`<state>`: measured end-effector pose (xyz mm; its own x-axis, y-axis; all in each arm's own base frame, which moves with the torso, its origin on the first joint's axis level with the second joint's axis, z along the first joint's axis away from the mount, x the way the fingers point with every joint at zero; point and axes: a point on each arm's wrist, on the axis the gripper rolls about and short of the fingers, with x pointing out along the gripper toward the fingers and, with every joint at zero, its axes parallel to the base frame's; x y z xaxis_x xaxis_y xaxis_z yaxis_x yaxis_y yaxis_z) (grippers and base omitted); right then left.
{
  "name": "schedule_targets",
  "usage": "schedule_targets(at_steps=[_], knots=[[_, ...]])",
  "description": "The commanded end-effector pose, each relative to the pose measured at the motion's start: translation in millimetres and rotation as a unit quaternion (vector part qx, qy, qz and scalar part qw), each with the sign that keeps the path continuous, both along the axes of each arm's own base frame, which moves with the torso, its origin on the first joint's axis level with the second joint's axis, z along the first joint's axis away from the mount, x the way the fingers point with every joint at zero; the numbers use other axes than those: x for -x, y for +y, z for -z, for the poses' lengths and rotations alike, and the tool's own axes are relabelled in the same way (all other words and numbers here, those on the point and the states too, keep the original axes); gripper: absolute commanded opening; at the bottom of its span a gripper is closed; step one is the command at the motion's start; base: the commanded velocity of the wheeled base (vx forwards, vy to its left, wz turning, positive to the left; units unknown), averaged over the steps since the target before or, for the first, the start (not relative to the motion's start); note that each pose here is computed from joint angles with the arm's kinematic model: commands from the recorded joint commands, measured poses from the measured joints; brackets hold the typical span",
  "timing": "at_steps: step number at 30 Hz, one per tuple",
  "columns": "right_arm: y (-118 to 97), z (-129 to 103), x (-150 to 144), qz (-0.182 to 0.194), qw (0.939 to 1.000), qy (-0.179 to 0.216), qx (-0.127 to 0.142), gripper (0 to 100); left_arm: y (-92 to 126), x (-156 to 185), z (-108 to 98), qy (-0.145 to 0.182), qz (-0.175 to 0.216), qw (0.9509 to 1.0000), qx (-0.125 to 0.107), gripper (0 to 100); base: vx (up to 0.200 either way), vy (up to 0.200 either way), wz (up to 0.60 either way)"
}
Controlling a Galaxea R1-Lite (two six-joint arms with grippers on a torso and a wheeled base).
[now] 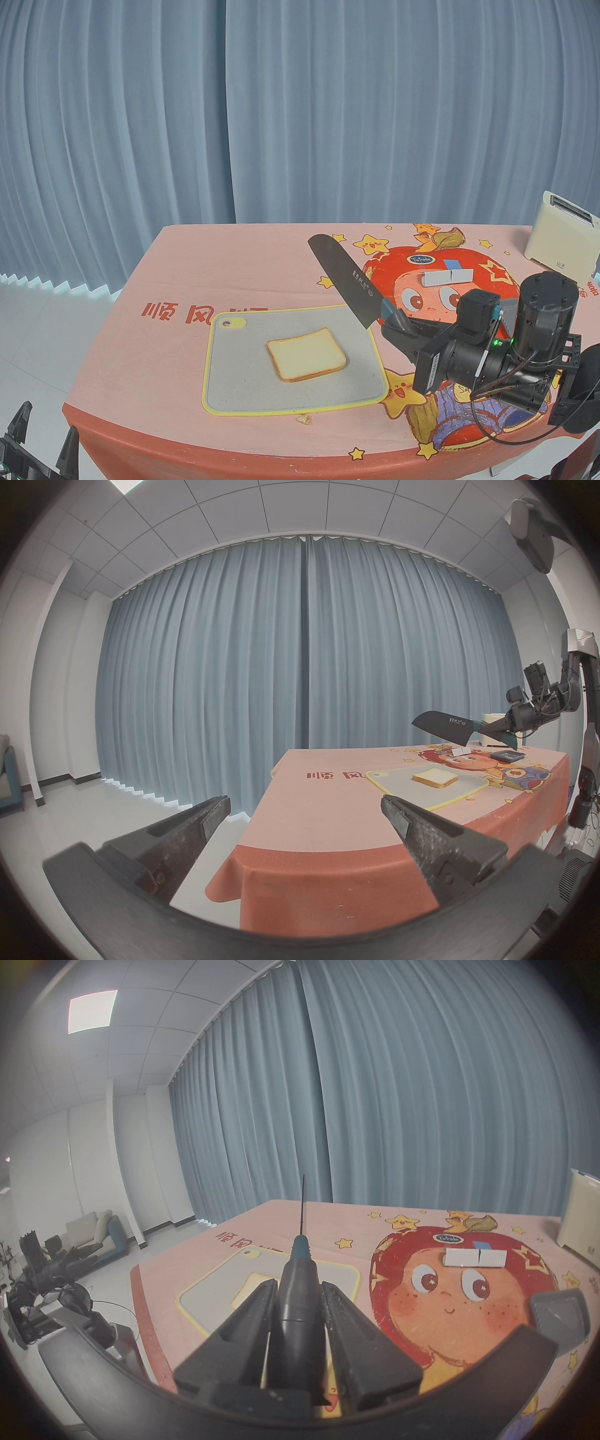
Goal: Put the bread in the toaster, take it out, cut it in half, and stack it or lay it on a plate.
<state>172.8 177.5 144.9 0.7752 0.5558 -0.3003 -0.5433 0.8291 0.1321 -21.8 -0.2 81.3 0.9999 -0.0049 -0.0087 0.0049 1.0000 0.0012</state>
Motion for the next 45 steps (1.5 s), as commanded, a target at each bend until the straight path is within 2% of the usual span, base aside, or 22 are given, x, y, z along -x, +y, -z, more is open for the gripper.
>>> schedule_targets(at_steps=[1, 8, 17, 25, 26, 41, 45], knots=[[7.8, 0.0, 10.4, -0.022, 0.9997, 0.005, -0.007, 0, 0.0, -1.4, 4.9, 0.009, 0.000, 1.0000, 0.001, 100, 0.000, 0.000, 0.00], [7.7, 0.6, 12.4, -0.024, 0.9997, 0.005, -0.006, 0, 0.0, -1.4, 4.9, 0.009, 0.000, 1.0000, 0.001, 100, 0.000, 0.000, 0.00], [11.8, 5.9, 24.7, -0.055, 0.9984, 0.010, 0.002, 0, 0.0, -1.4, 4.9, 0.009, -0.001, 1.0000, 0.001, 100, 0.000, 0.000, 0.00], [12.9, 6.3, 26.6, -0.060, 0.9981, 0.010, 0.003, 0, 0.0, -1.4, 4.5, 0.008, -0.001, 1.0000, 0.003, 100, 0.000, 0.000, 0.00], [12.8, 5.9, 26.8, -0.060, 0.9982, 0.010, 0.002, 0, 0.0, -1.4, 4.5, 0.008, -0.001, 1.0000, 0.003, 0, 0.000, 0.000, 0.00], [12.5, 7.2, 26.9, -0.059, 0.9982, 0.011, 0.005, 0, 0.0, -1.4, 4.5, 0.008, -0.001, 1.0000, 0.001, 0, 0.000, 0.000, 0.00], [12.1, 5.7, 27.1, -0.058, 0.9983, 0.008, 0.004, 0, -0.2, -1.4, 4.5, 0.008, 0.006, 0.9999, -0.006, 0, 0.000, 0.000, 0.00]])
